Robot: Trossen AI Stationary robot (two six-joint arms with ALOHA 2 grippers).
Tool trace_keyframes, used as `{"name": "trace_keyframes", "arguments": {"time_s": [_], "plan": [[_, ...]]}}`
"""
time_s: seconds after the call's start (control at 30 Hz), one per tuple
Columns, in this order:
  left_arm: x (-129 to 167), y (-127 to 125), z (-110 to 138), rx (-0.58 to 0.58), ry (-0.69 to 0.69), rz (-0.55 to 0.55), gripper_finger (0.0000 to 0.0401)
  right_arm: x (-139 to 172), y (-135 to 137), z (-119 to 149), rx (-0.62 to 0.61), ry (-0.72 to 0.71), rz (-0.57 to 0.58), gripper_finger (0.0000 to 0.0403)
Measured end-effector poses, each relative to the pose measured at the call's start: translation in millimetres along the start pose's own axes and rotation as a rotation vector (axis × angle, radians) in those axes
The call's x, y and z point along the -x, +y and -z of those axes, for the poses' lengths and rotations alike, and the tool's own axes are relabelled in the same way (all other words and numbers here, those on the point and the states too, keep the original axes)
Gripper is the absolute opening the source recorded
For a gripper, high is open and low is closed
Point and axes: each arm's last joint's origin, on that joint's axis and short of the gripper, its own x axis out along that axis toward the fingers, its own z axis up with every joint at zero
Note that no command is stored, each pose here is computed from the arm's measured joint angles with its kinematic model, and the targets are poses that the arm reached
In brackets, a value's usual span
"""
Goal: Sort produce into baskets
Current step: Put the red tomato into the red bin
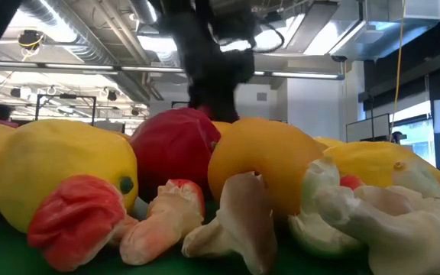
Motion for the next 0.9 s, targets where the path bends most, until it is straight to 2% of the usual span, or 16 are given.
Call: {"name": "trace_keyframes", "arguments": {"time_s": [0.13,0.3,0.47,0.6,0.8,0.9], "plan": [[34.1,-21.8,18.0,-0.058,0.086,0.005,0.0287,0.1,-0.2,0.3,0.003,0.002,0.002,0.0221],[90.2,-63.5,62.7,-0.094,0.230,0.004,0.0287,0.0,-0.1,0.3,0.001,0.006,-0.002,0.0221],[143.0,-109.2,110.7,-0.020,0.227,0.032,0.0287,0.0,-0.1,0.4,0.002,0.007,-0.002,0.0221],[173.3,-139.2,152.0,0.067,0.206,0.028,0.0287,0.1,-0.1,0.4,0.002,0.007,-0.002,0.0221],[193.0,-163.3,207.1,0.195,0.250,-0.085,0.0287,0.0,-0.2,0.4,0.003,0.008,-0.001,0.0221],[195.6,-171.5,225.1,0.245,0.252,-0.094,0.0287,0.0,-0.3,0.4,0.005,0.008,0.000,0.0221]]}}
